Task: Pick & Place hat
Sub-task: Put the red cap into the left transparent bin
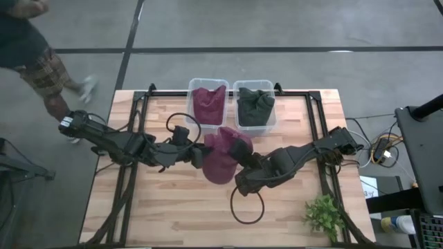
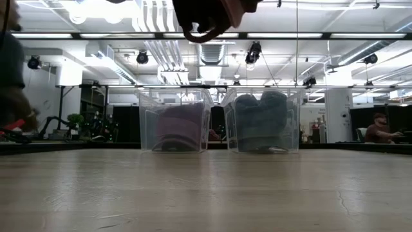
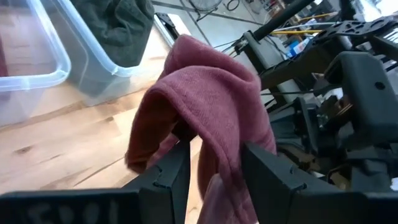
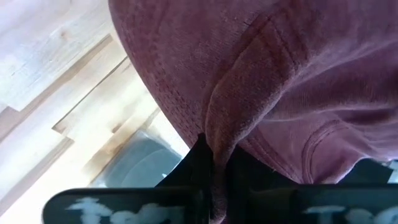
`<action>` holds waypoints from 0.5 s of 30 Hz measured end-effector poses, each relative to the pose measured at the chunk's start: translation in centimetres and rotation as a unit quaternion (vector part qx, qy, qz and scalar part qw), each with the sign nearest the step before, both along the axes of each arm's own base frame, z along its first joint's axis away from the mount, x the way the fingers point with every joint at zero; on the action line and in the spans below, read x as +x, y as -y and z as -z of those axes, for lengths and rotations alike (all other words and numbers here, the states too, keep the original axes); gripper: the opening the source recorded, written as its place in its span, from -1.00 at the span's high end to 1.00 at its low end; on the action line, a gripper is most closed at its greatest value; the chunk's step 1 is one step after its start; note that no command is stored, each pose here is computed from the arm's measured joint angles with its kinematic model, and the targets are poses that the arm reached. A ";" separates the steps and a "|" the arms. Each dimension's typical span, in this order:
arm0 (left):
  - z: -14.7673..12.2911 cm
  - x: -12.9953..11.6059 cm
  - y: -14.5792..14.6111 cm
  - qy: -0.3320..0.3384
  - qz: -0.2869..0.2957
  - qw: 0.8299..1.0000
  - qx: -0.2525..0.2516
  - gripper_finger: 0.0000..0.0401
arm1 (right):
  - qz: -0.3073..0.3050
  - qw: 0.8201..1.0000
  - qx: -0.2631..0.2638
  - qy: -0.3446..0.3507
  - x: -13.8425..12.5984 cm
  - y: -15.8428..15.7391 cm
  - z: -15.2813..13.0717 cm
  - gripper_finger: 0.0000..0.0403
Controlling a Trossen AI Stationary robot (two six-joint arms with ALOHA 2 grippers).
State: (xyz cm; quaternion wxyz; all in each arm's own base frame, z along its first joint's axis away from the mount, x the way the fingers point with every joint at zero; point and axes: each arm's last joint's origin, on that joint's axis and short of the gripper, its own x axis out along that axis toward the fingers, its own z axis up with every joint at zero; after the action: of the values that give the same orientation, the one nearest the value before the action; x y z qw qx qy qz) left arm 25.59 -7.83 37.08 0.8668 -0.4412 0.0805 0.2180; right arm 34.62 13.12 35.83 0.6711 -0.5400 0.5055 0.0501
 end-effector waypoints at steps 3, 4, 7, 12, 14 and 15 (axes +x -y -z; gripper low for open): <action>-0.1 0.5 0.1 0.014 0.002 1.000 0.004 0.31 | -0.011 1.000 -0.003 0.003 0.2 -0.1 -0.1 0.94; -0.1 0.6 0.2 0.018 0.002 1.000 0.005 0.31 | -0.014 1.000 -0.004 0.004 0.2 -0.1 -0.1 0.94; 0.0 1.1 0.2 0.024 0.003 1.000 0.008 0.31 | -0.017 1.000 -0.003 0.009 0.4 -0.1 -0.1 0.94; 0.3 1.6 0.3 0.017 0.007 1.000 0.024 0.32 | -0.017 1.000 -0.002 0.010 0.4 -0.1 -0.1 0.94; 0.5 1.8 0.3 0.011 0.010 0.999 0.035 0.35 | -0.014 1.000 0.000 0.013 0.4 -0.2 -0.2 0.94; 0.6 1.9 0.4 0.007 0.012 0.999 0.041 0.38 | -0.013 1.000 0.001 0.014 0.4 -0.2 -0.2 0.94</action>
State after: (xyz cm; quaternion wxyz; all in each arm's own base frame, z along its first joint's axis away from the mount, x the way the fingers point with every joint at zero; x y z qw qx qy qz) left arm 27.48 -8.21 36.49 0.8871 -0.4060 0.0706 0.2080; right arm 35.00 13.28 35.98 0.6782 -0.5460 0.4890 0.0517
